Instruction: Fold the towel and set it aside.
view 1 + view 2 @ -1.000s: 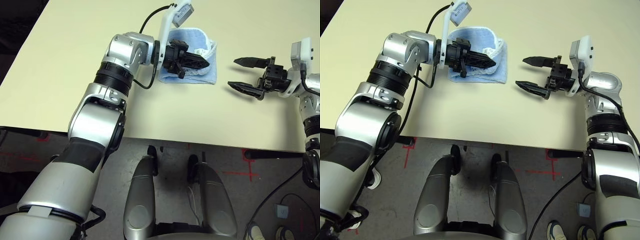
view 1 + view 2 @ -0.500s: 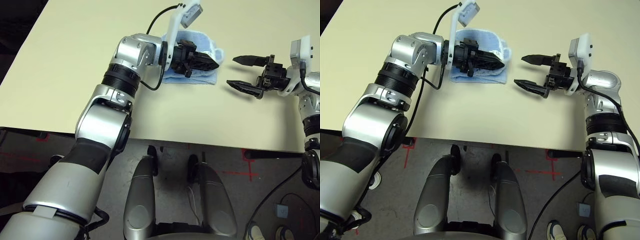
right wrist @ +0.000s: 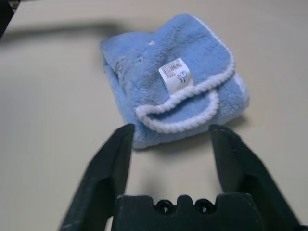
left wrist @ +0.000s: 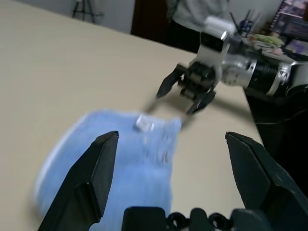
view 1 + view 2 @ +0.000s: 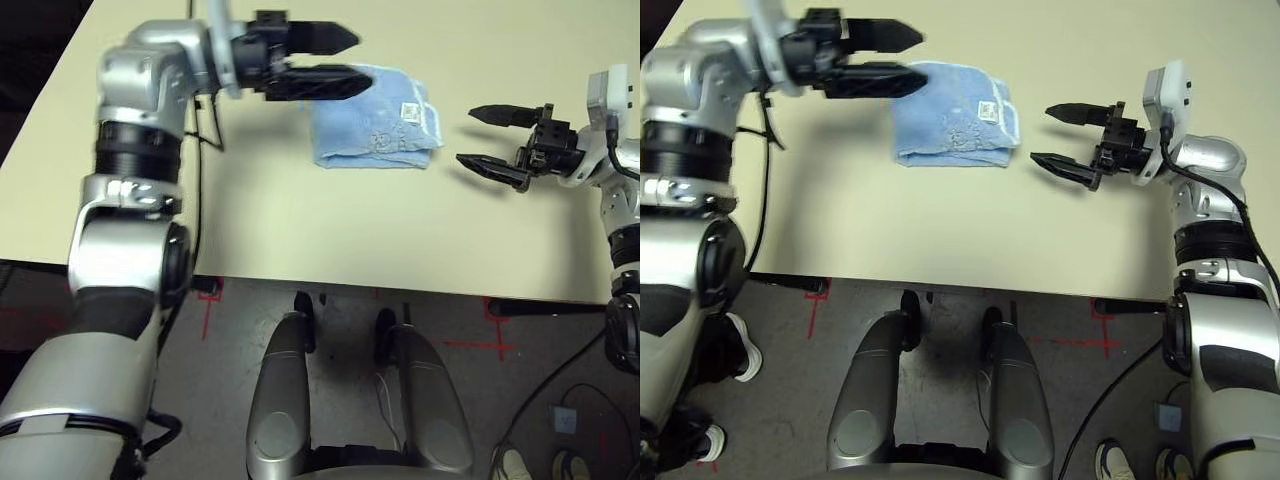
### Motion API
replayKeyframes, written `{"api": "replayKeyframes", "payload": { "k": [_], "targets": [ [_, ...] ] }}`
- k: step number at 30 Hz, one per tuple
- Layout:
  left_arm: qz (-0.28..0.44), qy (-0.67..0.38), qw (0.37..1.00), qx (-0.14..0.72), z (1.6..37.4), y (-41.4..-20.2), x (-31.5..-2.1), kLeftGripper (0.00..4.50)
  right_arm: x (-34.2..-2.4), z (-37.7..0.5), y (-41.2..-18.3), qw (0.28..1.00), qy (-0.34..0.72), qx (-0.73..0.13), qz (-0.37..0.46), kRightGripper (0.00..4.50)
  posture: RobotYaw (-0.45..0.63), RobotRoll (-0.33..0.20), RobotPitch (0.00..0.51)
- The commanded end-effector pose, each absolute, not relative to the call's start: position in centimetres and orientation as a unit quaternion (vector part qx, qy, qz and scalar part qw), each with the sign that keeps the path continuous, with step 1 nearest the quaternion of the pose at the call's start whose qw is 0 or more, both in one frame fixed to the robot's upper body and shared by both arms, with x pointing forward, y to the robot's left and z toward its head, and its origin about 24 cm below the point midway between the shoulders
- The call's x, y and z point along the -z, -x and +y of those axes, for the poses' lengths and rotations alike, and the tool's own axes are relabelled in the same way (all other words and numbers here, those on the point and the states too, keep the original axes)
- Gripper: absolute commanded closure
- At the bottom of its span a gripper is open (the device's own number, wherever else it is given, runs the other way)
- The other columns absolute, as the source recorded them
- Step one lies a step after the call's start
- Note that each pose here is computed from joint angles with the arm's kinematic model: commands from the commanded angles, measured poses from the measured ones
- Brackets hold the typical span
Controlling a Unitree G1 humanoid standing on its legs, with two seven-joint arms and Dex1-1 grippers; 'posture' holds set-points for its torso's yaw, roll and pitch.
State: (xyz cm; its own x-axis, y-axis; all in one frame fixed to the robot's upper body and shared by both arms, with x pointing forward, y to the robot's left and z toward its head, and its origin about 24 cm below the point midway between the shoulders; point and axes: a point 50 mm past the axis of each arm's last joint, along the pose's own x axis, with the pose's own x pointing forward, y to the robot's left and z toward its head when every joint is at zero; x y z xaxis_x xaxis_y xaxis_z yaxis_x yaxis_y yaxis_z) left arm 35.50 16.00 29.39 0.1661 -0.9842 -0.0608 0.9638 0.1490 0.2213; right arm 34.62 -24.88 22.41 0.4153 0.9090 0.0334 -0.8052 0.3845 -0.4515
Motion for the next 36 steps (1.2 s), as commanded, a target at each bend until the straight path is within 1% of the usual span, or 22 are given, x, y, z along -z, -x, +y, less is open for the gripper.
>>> {"api": "replayKeyframes", "payload": {
  "k": [1, 4, 6, 14, 17, 18, 19, 20, 27, 32, 36],
  "targets": [
    [-0.080, -0.159, 0.747, 0.641, 16.5, -35.2, -28.7, 0.00, -22.2, -24.9, -34.7, 0.820, 0.179, -0.526, -0.138, 2.47, 0.08, 0.000, 0.367],
    [-0.103, -0.186, 0.748, 0.629, 16.8, -35.5, -27.7, 0.00, -22.2, -24.6, -34.9, 0.819, 0.177, -0.529, -0.137, 3.67, 0.08, 0.000, 0.369],
    [-0.106, -0.197, 0.747, 0.627, 16.9, -35.7, -27.4, 0.00, -22.2, -24.6, -34.9, 0.819, 0.177, -0.529, -0.136, 4.45, 0.08, 0.000, 0.371],
    [-0.113, -0.235, 0.737, 0.623, 17.3, -36.2, -26.7, 0.00, -22.3, -24.8, -35.0, 0.819, 0.177, -0.529, -0.136, 4.45, 0.07, 0.000, 0.370],
    [-0.112, -0.244, 0.733, 0.625, 17.4, -36.4, -26.4, 0.56, -22.3, -24.9, -35.0, 0.818, 0.178, -0.529, -0.136, 4.50, 0.07, 0.000, 0.370],
    [-0.111, -0.247, 0.732, 0.625, 17.4, -36.4, -26.3, 0.89, -22.3, -24.9, -34.9, 0.818, 0.178, -0.529, -0.136, 4.50, 0.07, 0.000, 0.370],
    [-0.112, -0.250, 0.731, 0.625, 17.4, -36.4, -26.3, 1.33, -22.3, -24.9, -35.0, 0.818, 0.178, -0.529, -0.136, 4.50, 0.07, 0.000, 0.371],
    [-0.111, -0.254, 0.729, 0.625, 17.4, -36.5, -26.2, 1.64, -22.3, -24.8, -35.0, 0.818, 0.179, -0.529, -0.137, 4.50, 0.07, 0.000, 0.371],
    [-0.121, -0.248, 0.733, 0.622, 17.3, -36.8, -26.9, 4.42, -23.1, -24.4, -35.2, 0.820, 0.163, -0.527, -0.156, 4.50, 0.07, 0.000, 0.372],
    [-0.143, -0.210, 0.748, 0.613, 16.0, -37.3, -28.2, 4.47, -24.2, -22.8, -36.3, 0.828, 0.113, -0.514, -0.192, 4.50, 0.07, 0.000, 0.371],
    [-0.151, -0.198, 0.753, 0.609, 14.3, -37.9, -28.5, 4.47, -24.5, -20.5, -37.3, 0.827, 0.089, -0.517, -0.201, 4.50, 0.08, 0.000, 0.370]
  ]
}}
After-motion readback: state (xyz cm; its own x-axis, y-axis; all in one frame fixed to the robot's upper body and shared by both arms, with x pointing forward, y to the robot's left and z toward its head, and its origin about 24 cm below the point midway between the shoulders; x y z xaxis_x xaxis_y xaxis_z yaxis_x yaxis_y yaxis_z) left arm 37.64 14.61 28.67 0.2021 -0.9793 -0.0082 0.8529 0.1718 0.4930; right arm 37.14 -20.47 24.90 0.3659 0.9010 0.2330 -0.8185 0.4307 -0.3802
